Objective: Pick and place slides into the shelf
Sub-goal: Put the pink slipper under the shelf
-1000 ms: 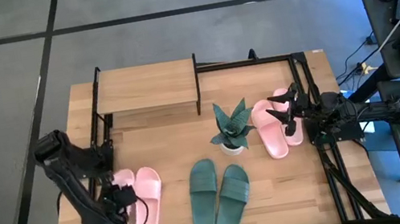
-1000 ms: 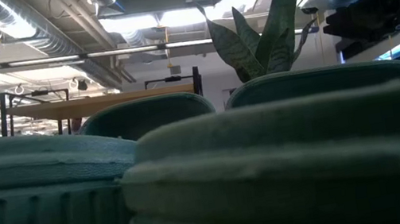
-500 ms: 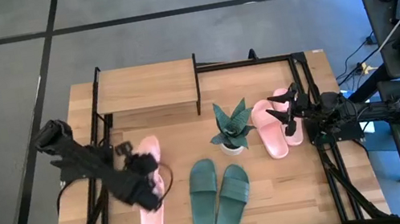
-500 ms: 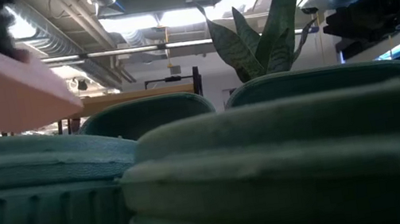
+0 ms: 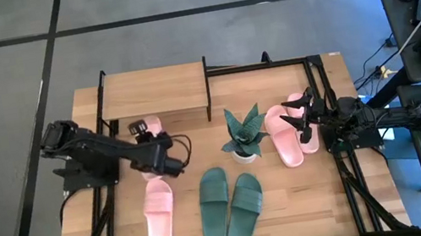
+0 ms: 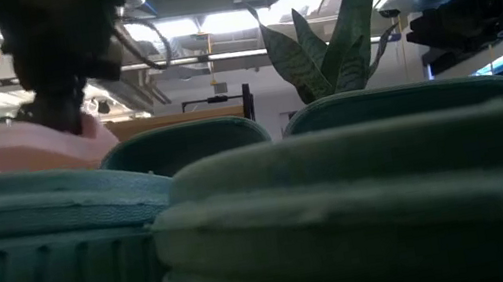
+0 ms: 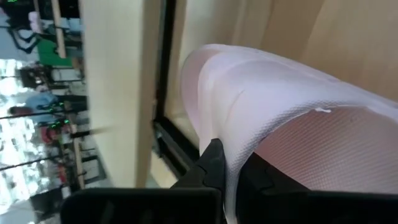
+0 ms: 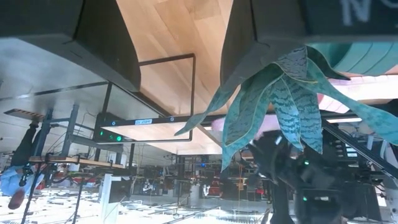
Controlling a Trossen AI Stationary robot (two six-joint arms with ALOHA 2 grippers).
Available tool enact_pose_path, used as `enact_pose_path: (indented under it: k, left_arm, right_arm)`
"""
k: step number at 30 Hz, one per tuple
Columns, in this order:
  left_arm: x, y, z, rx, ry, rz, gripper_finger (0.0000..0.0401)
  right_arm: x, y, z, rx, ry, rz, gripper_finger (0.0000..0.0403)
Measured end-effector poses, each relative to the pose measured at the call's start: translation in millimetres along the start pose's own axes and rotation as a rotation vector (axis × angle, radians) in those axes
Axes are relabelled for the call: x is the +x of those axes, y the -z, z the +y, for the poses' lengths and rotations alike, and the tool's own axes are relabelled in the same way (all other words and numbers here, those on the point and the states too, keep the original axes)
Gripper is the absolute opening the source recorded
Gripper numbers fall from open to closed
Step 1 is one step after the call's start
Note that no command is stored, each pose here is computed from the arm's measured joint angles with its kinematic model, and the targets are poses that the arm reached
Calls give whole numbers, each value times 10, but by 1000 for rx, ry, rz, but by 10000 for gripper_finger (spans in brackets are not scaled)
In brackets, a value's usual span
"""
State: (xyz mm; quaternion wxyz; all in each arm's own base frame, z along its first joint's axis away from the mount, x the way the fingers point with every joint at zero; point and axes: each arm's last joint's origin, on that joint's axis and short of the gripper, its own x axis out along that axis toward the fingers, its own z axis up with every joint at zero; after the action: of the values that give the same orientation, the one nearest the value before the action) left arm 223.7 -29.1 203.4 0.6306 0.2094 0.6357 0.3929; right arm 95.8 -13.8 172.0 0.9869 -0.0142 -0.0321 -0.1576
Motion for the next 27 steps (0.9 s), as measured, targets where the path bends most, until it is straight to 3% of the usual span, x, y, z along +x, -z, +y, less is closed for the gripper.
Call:
enact_pose_path:
  k: [12,22,27]
  left_arm:
    - [554,173,-109,29,-13,110,2]
    - [603,176,-90,55,14,151,2]
    - [647,179,-78,-41,94,232,2]
  right_arm:
    - [0,0,0,0,-1,0,221]
    - [0,0,0,5,-1,0,221]
    - [0,0,0,6,-1,0,221]
